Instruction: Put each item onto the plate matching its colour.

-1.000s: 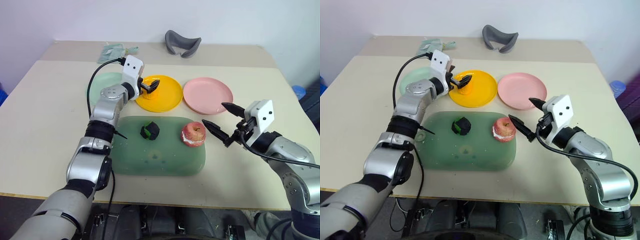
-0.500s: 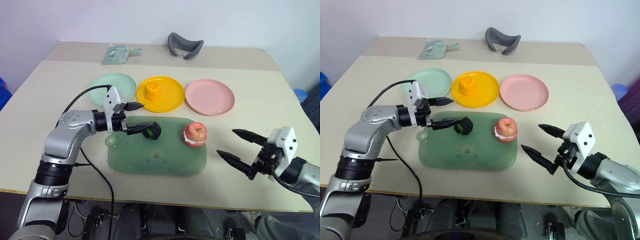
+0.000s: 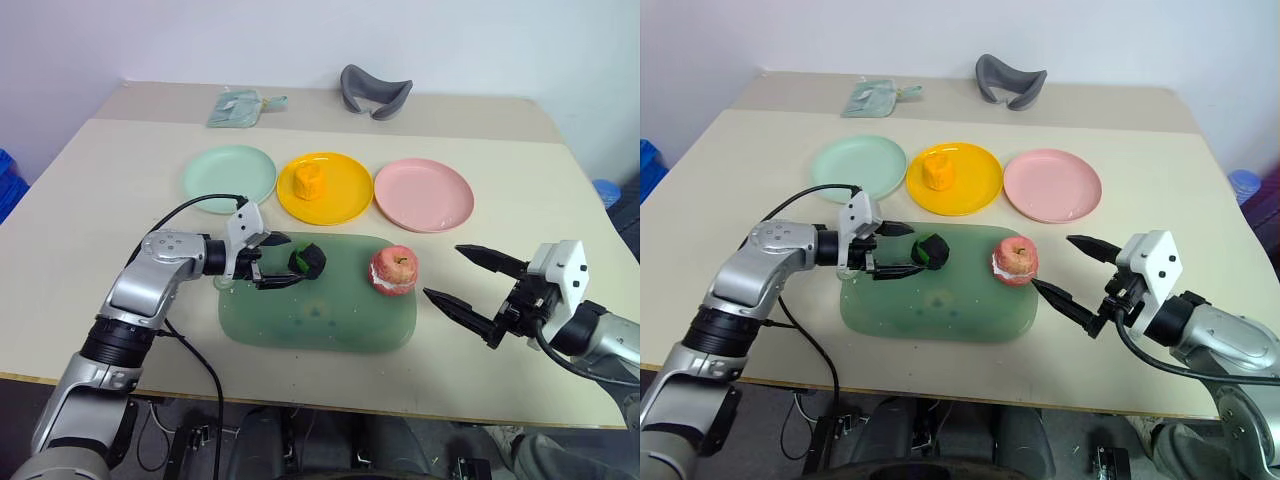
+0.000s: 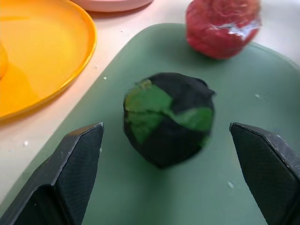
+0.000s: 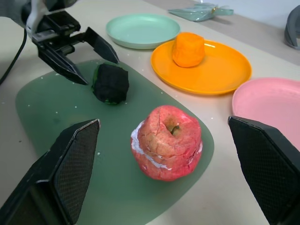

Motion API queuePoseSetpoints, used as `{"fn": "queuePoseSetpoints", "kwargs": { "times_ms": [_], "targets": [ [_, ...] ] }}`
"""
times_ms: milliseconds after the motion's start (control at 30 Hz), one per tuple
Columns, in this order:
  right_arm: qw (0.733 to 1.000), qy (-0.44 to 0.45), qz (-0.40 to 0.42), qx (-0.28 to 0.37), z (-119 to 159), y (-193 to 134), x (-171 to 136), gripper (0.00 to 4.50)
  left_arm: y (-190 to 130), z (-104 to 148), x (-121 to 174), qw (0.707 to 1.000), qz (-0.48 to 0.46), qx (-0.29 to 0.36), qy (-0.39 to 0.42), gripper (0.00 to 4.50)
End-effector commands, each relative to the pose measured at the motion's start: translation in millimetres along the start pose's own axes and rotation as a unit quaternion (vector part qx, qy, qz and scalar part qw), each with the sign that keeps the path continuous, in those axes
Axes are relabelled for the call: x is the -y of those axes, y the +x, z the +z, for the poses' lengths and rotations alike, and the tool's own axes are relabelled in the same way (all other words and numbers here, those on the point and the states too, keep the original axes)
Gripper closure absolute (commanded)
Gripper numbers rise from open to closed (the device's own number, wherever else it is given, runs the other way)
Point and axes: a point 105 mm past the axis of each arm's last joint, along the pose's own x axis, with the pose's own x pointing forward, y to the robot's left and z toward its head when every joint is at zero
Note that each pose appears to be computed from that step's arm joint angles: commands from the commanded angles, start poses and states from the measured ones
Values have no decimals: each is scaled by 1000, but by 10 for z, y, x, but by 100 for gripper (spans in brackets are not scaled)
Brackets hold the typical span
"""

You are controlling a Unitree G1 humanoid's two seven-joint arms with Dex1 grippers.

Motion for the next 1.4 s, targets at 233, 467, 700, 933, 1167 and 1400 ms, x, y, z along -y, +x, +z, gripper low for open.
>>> {"fn": "queuePoseSetpoints", "kwargs": {
  "times_ms": [233, 467, 700, 933, 1167, 1400],
  "targets": [
    [1000, -25, 9, 13, 161, 18, -54, 0, 108, 56, -36, 1000, 8, 11, 7, 184],
    [1000, -25, 10, 14, 158, 29, -28, 0, -152, 92, -423, 981, 144, 92, -95, 184],
    [999, -21, 24, 22, 144, 106, -11, 0, -427, 218, -872, 924, 328, 154, -117, 184],
    [999, -29, 34, 30, 143, 180, 47, 0, -635, 184, -1407, 807, 562, 134, -123, 184],
    [998, -34, 40, 35, 159, 231, 59, 0, -623, 119, -1617, 745, 644, 115, -130, 184],
    [998, -38, 38, 37, 154, 245, 57, 0, -598, 81, -1648, 749, 632, 134, -150, 4]
  ]
}}
